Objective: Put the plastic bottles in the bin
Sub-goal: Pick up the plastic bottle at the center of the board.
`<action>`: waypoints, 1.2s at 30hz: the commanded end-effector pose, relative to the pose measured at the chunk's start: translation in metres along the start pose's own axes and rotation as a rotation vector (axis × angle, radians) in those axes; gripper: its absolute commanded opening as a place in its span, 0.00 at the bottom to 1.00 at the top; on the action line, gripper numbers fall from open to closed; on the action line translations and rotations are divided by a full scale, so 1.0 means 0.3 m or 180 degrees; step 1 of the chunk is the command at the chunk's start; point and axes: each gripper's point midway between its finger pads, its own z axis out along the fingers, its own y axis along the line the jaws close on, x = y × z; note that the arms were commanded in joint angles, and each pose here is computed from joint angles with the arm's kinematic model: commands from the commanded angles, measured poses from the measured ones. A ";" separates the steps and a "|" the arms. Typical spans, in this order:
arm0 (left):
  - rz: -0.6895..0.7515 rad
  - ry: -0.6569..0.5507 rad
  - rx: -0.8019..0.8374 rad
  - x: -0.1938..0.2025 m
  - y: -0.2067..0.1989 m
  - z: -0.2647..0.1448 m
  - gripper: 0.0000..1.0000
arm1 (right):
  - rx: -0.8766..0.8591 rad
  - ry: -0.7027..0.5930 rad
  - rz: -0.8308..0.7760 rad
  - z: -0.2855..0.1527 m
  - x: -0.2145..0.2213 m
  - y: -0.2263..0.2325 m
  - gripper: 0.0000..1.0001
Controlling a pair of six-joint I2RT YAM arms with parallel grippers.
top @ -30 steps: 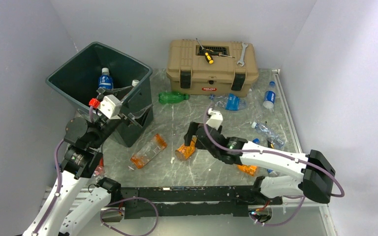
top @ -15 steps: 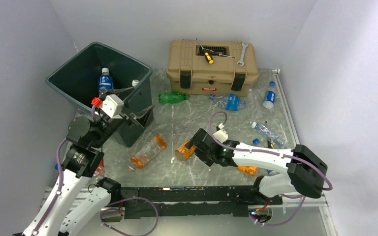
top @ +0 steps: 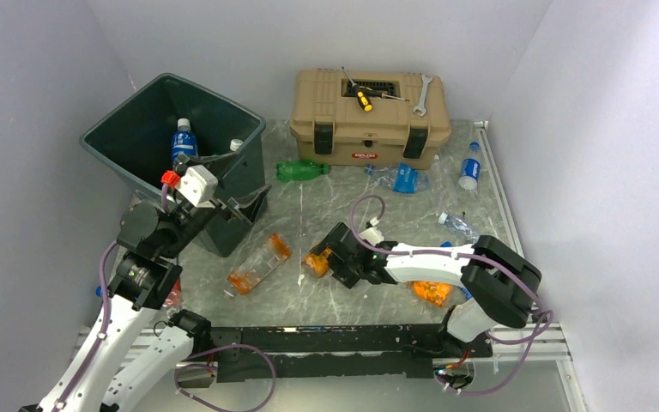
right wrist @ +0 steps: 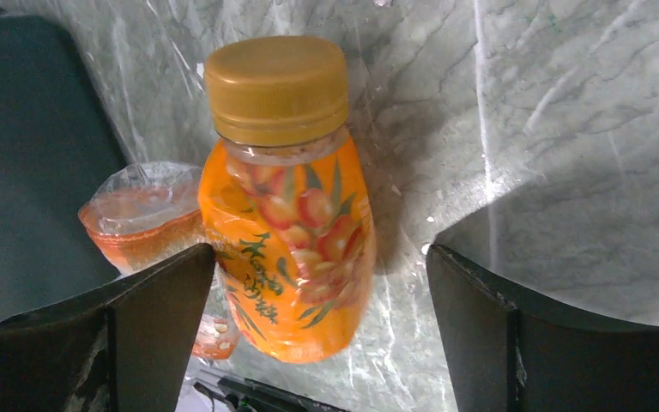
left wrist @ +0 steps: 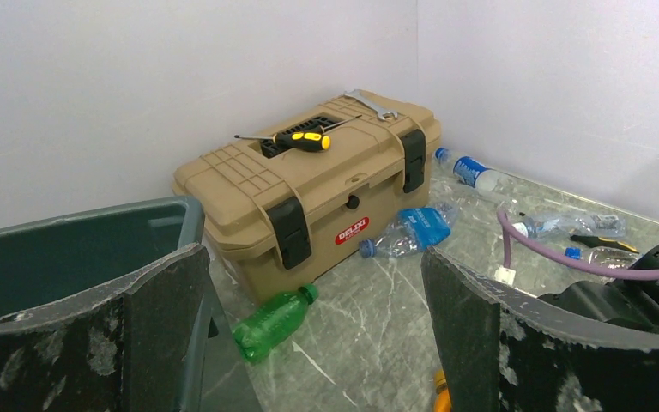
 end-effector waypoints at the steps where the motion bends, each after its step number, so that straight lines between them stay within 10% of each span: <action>1: 0.0018 -0.0158 -0.0014 -0.044 0.000 0.002 0.99 | 0.0081 0.0049 -0.0019 0.037 0.010 -0.017 0.96; 12: 0.0039 -0.0123 0.0011 -0.035 -0.011 0.005 0.99 | -0.0327 -0.0155 -0.0861 -0.011 -0.037 0.038 0.55; 25: -0.0742 0.0074 0.0357 -0.072 -0.078 0.099 1.00 | -0.1788 -0.1183 -0.4027 -0.411 -0.034 0.109 0.46; 36: -0.2247 0.0694 0.1427 -0.052 -0.317 0.212 0.99 | -0.2350 -0.1921 -0.4105 -0.577 -0.108 0.138 0.35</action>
